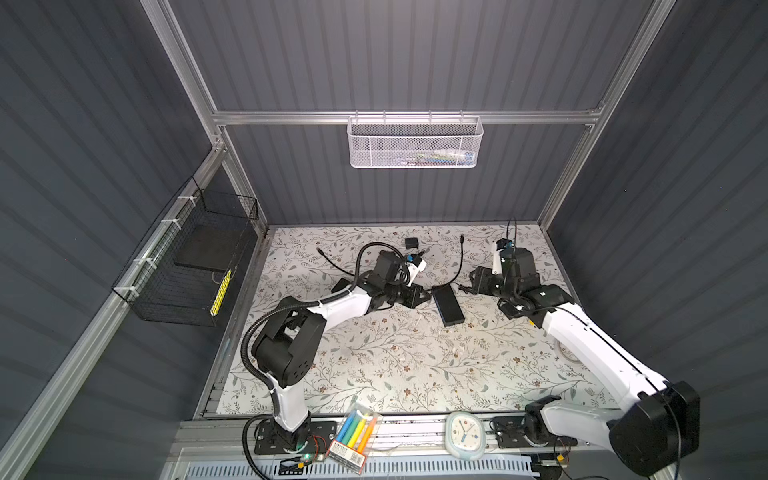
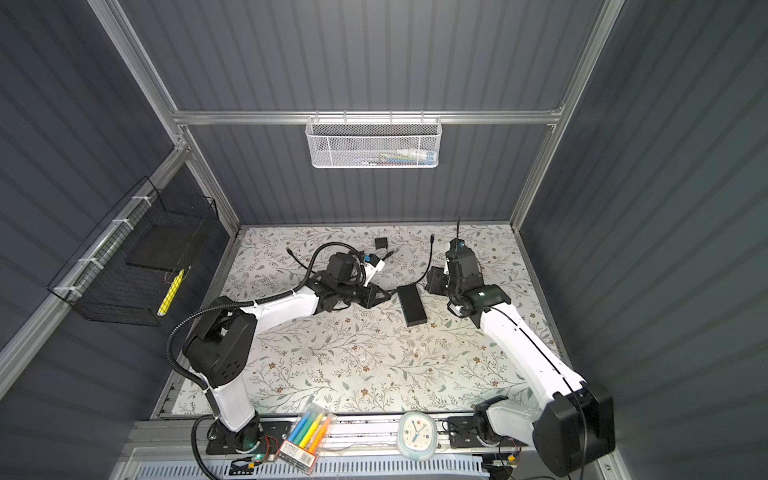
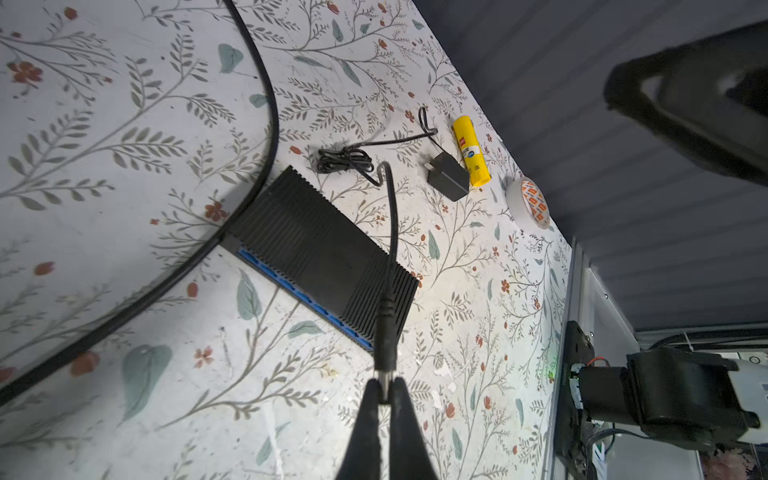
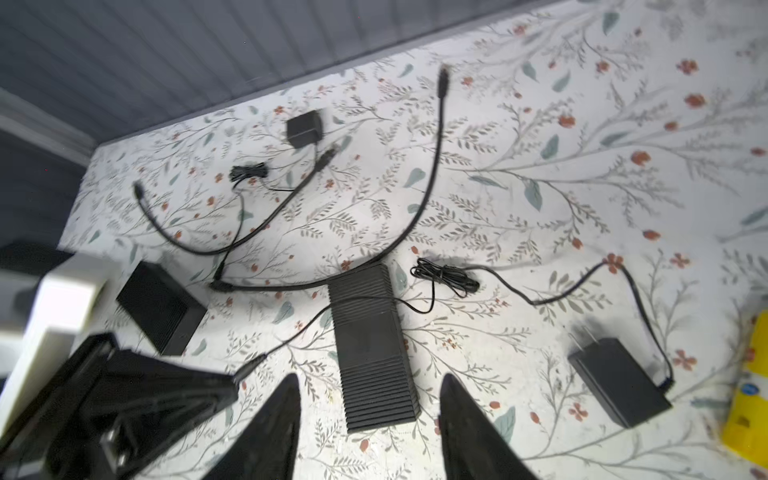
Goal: Insert the plug into the switch port
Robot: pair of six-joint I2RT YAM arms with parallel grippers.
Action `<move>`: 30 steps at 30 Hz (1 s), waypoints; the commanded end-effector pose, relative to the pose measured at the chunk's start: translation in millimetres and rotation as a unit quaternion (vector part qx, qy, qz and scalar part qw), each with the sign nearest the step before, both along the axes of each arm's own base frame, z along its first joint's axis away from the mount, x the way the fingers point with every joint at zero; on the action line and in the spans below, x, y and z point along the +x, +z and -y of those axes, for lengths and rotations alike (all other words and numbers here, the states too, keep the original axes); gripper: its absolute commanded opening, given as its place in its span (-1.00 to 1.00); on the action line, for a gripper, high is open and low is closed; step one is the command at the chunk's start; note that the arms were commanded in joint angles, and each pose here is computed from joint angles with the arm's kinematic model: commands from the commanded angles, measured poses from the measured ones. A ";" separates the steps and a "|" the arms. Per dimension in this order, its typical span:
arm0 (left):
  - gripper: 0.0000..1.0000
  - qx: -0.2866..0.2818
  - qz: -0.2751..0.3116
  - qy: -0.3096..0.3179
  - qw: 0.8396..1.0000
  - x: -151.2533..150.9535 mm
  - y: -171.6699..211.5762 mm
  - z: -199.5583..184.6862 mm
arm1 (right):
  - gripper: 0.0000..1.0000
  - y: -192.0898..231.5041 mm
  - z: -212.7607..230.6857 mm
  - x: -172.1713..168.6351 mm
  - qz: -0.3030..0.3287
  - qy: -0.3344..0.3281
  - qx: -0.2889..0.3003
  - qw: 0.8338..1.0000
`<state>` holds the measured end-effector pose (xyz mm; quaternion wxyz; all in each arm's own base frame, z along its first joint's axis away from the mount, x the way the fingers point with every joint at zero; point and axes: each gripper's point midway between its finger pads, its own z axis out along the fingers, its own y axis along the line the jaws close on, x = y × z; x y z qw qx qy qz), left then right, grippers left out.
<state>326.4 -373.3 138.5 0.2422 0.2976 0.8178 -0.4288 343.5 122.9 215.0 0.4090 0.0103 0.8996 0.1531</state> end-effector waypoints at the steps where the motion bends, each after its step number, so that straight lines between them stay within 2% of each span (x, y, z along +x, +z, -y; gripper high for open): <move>1: -1.00 0.014 -0.014 -0.080 0.997 -19.4 1.3 2.3 | 0.07 -11.1 -19.7 -22.8 0.009 0.136 -0.060 0.989; 3: -1.00 0.028 -0.022 -0.107 0.994 -22.6 -0.2 2.9 | 0.04 -9.6 -30.0 -31.4 0.037 0.197 -0.082 0.976; 4: -1.00 0.032 -0.023 -0.117 0.992 -23.4 0.1 2.5 | 0.05 1.9 -34.2 -34.7 0.081 0.223 -0.097 0.967; 7: -1.00 0.055 -0.017 -0.128 0.990 -19.6 -0.8 -0.8 | 0.03 1.1 -37.2 -39.7 0.143 0.270 -0.154 0.940; 12: -1.00 0.052 -0.017 -0.158 0.986 -31.7 7.4 -3.9 | 0.03 -21.8 -36.3 -41.5 0.147 0.332 -0.230 0.903; 21: -1.00 0.056 -0.029 -0.197 0.978 -44.8 15.5 -7.5 | -0.04 -35.7 -76.3 -53.2 0.177 0.451 -0.246 0.839; 25: -1.00 0.051 -0.026 -0.204 0.977 -46.8 21.4 -7.1 | -0.08 -44.5 -89.3 -53.6 0.176 0.477 -0.256 0.822; 30: -1.00 0.049 -0.032 -0.209 0.976 -52.2 23.1 -9.3 | -0.16 -48.0 -99.8 -47.2 0.189 0.479 -0.268 0.815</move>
